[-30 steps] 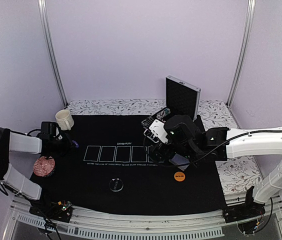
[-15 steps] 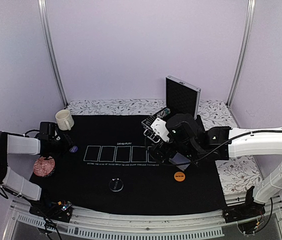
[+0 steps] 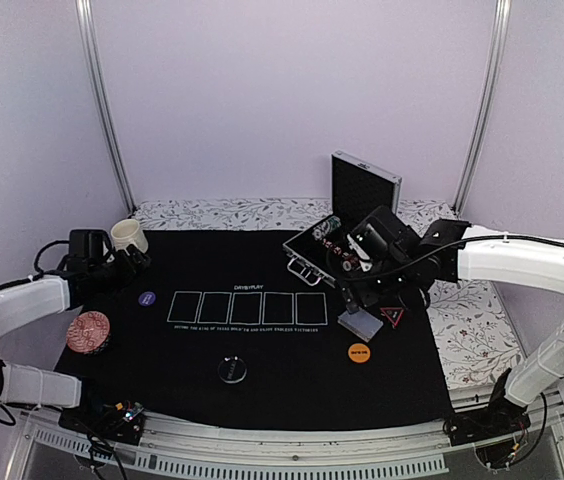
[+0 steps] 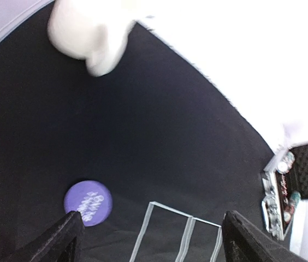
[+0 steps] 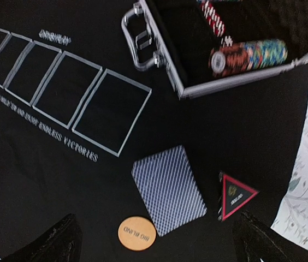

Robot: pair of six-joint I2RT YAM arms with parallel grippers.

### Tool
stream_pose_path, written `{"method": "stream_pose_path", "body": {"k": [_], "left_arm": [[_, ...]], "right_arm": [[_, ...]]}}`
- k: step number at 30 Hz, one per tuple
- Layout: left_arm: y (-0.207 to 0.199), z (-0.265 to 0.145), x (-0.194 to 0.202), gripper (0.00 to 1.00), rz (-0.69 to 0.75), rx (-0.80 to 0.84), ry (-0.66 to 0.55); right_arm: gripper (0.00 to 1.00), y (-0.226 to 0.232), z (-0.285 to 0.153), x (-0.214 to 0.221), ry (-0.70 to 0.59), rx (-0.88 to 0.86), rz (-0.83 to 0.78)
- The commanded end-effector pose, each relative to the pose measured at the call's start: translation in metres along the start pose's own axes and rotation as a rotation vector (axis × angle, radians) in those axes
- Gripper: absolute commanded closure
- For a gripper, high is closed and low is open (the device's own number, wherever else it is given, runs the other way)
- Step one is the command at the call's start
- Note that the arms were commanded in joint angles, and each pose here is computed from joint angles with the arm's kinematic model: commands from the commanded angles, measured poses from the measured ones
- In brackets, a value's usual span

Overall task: Distribute texas hold em gaming equipment
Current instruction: Place the small blind button in the small blind area.

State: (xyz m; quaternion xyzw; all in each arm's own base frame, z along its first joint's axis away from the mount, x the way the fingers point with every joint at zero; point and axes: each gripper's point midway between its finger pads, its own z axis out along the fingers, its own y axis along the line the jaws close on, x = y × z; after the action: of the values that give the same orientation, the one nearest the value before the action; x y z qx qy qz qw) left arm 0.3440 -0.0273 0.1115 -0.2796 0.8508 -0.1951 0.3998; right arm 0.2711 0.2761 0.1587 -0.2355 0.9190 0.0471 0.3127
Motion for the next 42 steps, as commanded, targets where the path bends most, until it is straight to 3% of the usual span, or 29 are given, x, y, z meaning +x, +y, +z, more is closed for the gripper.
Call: {"method": "stream_pose_path", "body": {"k": [1, 4, 8, 12, 16, 25, 37, 42], "left_arm": [[-0.060, -0.015, -0.019, 0.09, 0.176, 0.082, -0.059], [-0.095, -0.021, -0.018, 0.08, 0.295, 0.109, -0.075], [-0.116, -0.020, -0.009, 0.08, 0.339, 0.149, -0.053], [-0.118, -0.017, 0.002, 0.09, 0.357, 0.153, -0.026], [-0.116, -0.016, 0.007, 0.09, 0.367, 0.150, -0.017], [-0.115, -0.012, 0.009, 0.09, 0.378, 0.141, -0.010], [-0.117, -0.009, 0.010, 0.09, 0.386, 0.142, -0.002], [-0.119, -0.010, 0.009, 0.09, 0.390, 0.148, -0.004]], "right_arm": [[0.03, 0.002, 0.018, 0.083, 0.281, -0.004, 0.172], [0.04, 0.005, 0.026, 0.101, 0.316, -0.018, 0.214], [0.05, 0.010, 0.041, 0.113, 0.373, -0.004, 0.225], [0.08, 0.016, 0.054, 0.124, 0.419, -0.019, 0.214], [0.17, 0.022, 0.064, 0.132, 0.456, -0.024, 0.199], [0.21, 0.041, 0.080, 0.144, 0.518, -0.047, 0.137], [0.53, 0.041, 0.080, 0.151, 0.547, -0.026, 0.118], [0.60, 0.047, 0.075, 0.144, 0.536, -0.043, 0.096]]}}
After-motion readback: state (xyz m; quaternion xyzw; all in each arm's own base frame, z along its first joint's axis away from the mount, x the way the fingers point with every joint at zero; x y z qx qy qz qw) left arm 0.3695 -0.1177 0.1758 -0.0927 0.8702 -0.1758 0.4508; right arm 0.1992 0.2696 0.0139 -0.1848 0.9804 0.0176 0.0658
